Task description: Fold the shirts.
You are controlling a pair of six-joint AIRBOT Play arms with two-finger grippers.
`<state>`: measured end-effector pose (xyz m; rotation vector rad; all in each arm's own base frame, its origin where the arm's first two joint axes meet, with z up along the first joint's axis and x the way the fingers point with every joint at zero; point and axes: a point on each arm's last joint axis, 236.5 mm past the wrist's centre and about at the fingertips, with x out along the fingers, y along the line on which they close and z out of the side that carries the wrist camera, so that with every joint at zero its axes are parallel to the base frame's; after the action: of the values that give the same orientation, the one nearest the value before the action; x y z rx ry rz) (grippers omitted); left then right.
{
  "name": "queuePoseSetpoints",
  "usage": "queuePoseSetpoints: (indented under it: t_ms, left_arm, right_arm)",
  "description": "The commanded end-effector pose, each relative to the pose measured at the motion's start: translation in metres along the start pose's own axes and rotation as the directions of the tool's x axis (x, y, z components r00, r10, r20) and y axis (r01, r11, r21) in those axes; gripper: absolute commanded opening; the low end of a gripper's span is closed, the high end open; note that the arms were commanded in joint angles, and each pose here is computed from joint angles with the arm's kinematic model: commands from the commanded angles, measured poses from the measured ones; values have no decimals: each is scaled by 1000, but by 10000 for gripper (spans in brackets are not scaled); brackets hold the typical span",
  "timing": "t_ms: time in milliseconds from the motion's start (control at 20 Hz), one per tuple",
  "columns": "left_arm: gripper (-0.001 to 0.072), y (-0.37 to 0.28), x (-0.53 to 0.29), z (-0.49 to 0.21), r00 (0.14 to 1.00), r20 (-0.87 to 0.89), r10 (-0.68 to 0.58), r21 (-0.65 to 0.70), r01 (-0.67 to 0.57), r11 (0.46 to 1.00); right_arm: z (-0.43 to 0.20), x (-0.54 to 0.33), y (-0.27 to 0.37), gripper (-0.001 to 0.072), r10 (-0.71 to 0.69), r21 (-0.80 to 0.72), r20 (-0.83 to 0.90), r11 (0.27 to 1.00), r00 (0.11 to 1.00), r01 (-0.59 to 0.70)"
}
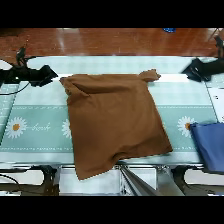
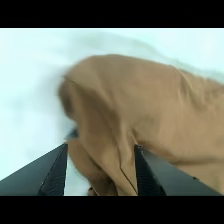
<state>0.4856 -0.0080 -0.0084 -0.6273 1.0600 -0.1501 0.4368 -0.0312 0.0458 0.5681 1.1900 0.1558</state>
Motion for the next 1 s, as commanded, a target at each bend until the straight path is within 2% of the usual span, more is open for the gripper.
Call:
queuePoseSetpoints:
  t_ms: [0,150,300,450,500,550,600,750,950]
  left_arm:
    - [508,-4,-3,-15,989,-111,-94,-86,84,993]
    - [508,-18,27,-53,947,-263,-186,-94,167,982]
    - [508,-15,58,-79,915,-356,-189,-147,144,978]
    - [497,-22,77,-82,903,-385,-192,-170,135,976]
    - [381,-30,81,-80,902,-387,-192,-149,145,978]
    - [106,-37,83,-77,902,-385,-193,-123,157,980]
    - [18,-45,84,-74,905,-378,-194,-73,179,981]
    - [18,-61,82,-61,914,-354,-199,-14,207,978]
    - [18,-62,81,-60,914,-353,-201,-11,210,978]
  right_arm:
    - [-87,-17,-47,407,-128,75,-152,987,980,141]
    - [-176,6,-40,406,-81,65,-289,992,954,104]
    - [-245,17,-35,406,-28,114,-412,990,911,82]
    - [-282,25,-20,407,78,183,-477,983,875,12]
    - [-289,27,-19,406,90,197,-491,980,867,10]
    - [-295,28,-21,406,88,201,-503,980,860,17]
    - [-301,28,-24,406,82,201,-516,979,853,27]
    - [-309,31,-34,407,51,204,-532,977,845,69]
    - [-321,36,-50,407,14,201,-580,972,814,126]
